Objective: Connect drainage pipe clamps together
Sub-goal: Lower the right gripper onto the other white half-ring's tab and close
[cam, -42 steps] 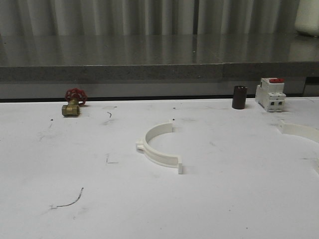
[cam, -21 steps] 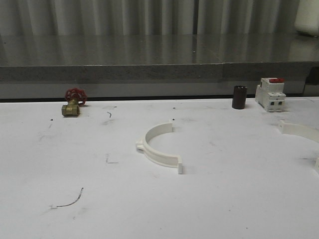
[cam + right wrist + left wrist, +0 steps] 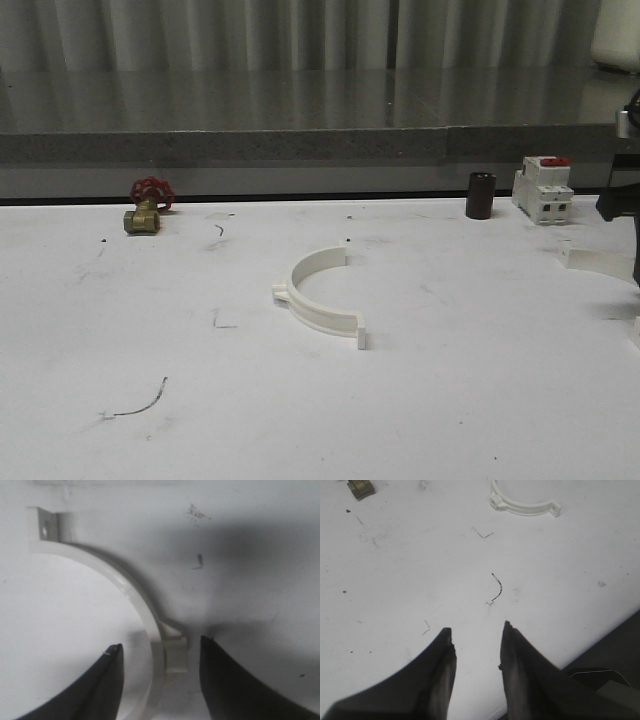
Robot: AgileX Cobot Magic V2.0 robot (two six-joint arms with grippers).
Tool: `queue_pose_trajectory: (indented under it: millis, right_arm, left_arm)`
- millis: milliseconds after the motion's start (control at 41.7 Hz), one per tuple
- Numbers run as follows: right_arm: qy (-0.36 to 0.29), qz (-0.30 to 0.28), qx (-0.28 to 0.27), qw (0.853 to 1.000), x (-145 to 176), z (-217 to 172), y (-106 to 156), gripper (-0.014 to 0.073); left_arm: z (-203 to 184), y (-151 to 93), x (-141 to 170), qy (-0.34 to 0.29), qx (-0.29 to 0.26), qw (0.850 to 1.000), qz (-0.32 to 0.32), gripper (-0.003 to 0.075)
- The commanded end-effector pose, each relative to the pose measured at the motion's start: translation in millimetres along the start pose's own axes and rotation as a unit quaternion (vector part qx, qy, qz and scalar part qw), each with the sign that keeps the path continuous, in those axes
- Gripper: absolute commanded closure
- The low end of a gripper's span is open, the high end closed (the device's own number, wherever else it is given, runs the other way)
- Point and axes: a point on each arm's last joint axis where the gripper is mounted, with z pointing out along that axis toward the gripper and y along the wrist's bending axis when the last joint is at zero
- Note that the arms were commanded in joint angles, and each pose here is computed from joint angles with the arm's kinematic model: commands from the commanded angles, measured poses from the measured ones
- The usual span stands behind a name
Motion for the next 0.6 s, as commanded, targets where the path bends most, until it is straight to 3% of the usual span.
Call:
queue_pose_trajectory:
  millis: [0, 120, 407, 575]
  right_arm:
    - [-0.049, -0.003, 0.002, 0.999, -12.9, -18.1, -1.9, 0.0239]
    - [-0.043, -0.002, 0.002, 0.999, -12.2, -14.8, -2.0, 0.034]
    - [-0.041, -0.002, 0.002, 0.999, -11.9, -14.4, -2.0, 0.047]
    - [-0.037, -0.003, 0.002, 0.999, -11.2, -17.7, -1.9, 0.0485]
  left_arm:
    - [-6.2, 0.6, -12.2, -0.048, -0.002, 0.999, -0.004, 0.05]
    - [-6.2, 0.6, -12.2, -0.048, -0.002, 0.999, -0.004, 0.05]
    - [-6.2, 0.6, -12.2, -0.048, -0.002, 0.999, -0.004, 0.05]
    - [-6.2, 0.6, -12.2, -0.048, -0.002, 0.999, -0.004, 0.05]
